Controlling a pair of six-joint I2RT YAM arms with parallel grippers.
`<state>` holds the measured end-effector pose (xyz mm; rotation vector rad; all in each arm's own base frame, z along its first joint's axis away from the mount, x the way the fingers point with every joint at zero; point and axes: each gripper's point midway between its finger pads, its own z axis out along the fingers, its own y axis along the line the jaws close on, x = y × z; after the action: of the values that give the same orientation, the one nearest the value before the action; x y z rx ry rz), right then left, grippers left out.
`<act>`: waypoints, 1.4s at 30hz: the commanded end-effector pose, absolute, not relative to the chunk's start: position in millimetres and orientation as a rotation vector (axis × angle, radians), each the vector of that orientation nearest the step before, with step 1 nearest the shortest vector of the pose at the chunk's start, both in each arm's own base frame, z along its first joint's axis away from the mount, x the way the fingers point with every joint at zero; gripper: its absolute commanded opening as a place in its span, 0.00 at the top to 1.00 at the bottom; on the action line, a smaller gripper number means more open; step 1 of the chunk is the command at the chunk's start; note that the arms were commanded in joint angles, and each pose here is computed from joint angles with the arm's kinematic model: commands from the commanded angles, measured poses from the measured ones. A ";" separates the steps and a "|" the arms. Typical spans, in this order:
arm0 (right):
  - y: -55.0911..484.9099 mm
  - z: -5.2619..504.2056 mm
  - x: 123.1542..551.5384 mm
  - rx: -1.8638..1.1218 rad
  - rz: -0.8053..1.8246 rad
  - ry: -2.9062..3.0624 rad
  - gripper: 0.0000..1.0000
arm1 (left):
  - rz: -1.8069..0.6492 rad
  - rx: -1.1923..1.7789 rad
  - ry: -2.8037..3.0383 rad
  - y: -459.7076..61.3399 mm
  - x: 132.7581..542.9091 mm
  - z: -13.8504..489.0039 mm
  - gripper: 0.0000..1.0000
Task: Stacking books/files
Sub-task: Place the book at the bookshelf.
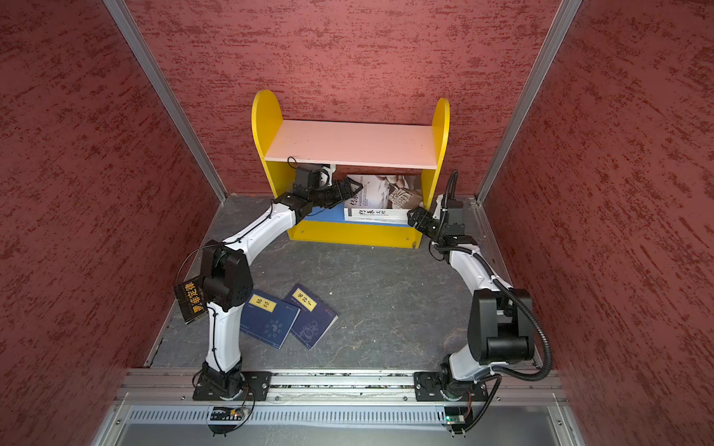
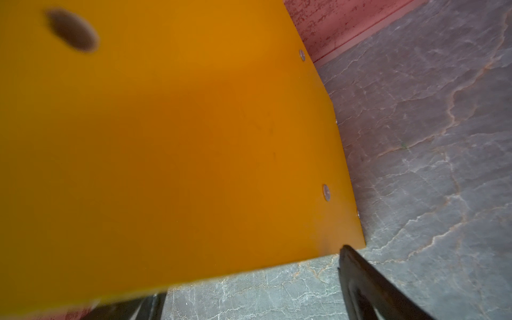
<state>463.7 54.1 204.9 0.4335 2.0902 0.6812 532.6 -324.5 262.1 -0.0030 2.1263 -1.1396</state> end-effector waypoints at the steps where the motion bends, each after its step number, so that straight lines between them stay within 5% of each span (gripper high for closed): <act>1: 51.5 217.8 458.3 0.415 0.656 2.061 0.06 | -1.242 0.106 2.108 -344.7 524.1 270.7 0.05; 6: 50.5 219.6 458.1 0.422 0.653 2.054 0.05 | -1.290 0.105 2.086 -347.3 522.4 277.6 0.15; 17: 48.0 219.7 452.6 0.465 0.668 2.029 0.05 | -1.378 0.058 2.068 -341.2 509.2 277.2 0.68; 26: 48.9 240.3 447.9 0.469 0.700 1.972 0.05 | -1.426 0.058 2.068 -338.0 505.2 279.0 0.93; 34: 49.1 242.2 442.4 0.488 0.718 1.957 0.03 | -1.480 0.046 2.066 -327.3 504.8 277.1 0.99; 42: 48.7 240.5 439.8 0.501 0.722 1.957 0.02 | -1.505 0.055 2.070 -329.4 507.9 273.3 0.90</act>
<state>441.1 51.2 229.4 0.5000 2.0002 0.7249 533.8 -299.7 239.9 -0.1174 2.1298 -1.3637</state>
